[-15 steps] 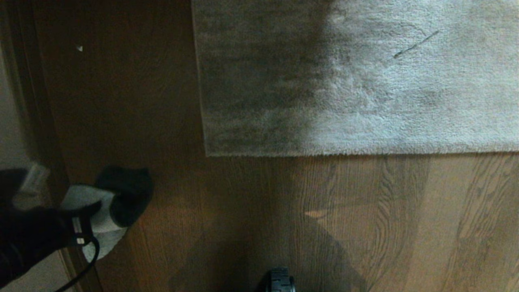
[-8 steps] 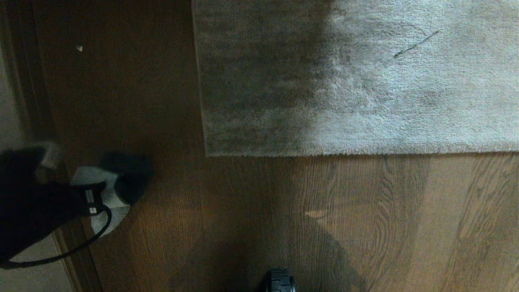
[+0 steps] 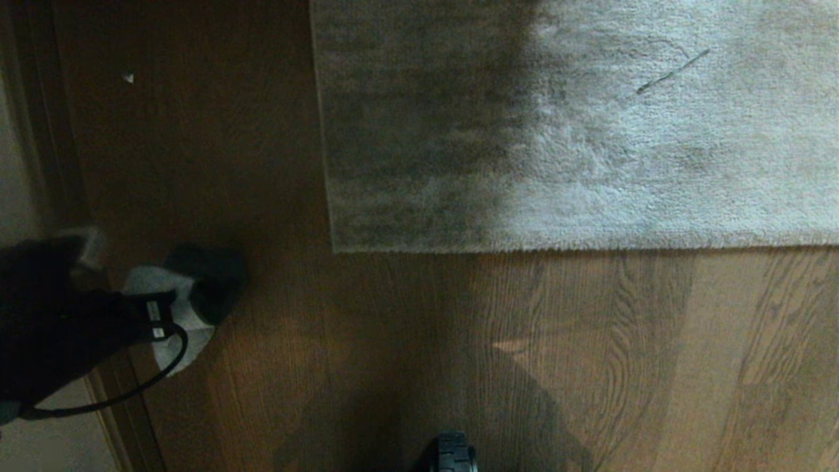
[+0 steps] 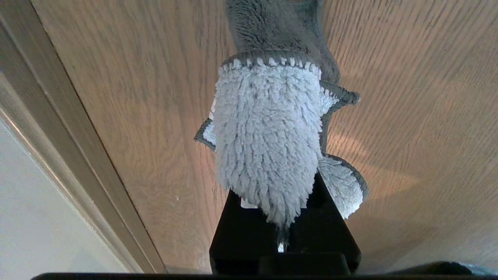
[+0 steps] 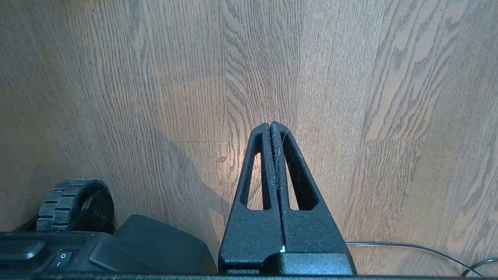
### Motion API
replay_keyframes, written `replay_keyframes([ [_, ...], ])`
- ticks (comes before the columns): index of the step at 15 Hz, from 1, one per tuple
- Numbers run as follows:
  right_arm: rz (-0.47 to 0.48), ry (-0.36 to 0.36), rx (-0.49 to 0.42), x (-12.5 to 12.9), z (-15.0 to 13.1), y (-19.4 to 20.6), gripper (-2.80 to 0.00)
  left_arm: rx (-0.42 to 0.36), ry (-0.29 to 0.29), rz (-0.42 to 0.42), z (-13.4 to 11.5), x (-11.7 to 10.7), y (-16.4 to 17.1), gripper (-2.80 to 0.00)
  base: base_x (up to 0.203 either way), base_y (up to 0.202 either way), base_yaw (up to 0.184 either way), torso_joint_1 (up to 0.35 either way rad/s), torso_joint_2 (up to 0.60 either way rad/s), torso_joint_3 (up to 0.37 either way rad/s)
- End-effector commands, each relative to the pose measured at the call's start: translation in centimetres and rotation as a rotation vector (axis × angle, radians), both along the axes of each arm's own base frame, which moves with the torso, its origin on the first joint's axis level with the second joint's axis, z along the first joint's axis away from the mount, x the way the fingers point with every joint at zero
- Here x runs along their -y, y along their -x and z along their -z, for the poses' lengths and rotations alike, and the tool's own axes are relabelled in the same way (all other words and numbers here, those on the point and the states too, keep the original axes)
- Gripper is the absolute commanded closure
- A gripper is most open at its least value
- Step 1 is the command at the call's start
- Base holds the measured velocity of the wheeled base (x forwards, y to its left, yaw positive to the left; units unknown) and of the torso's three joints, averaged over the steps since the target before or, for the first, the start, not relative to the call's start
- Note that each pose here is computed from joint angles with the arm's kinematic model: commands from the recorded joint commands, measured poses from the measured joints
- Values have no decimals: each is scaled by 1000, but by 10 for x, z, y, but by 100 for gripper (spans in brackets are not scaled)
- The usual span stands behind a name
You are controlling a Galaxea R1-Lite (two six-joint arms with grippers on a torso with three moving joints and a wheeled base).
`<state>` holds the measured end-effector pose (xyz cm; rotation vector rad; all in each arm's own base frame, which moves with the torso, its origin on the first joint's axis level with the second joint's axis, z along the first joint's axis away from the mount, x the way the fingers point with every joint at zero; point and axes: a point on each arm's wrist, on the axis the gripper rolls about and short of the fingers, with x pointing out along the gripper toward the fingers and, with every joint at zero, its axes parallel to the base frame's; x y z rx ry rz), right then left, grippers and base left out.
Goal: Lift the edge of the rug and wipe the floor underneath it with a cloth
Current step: Put down the rag
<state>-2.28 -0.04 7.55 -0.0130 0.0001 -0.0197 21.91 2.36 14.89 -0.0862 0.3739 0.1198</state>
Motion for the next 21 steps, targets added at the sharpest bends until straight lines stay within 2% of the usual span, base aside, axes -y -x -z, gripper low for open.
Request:
replay_keyframes([
  [1, 0, 1, -1, 0, 0, 0, 0, 7, 0, -1, -1, 0, -1, 0, 0, 0, 0, 0, 0, 0],
  [21, 0, 1, -1, 0, 0, 0, 0, 40, -4, -10, -11, -2, -13, 0, 0, 0, 0, 0, 0, 0],
])
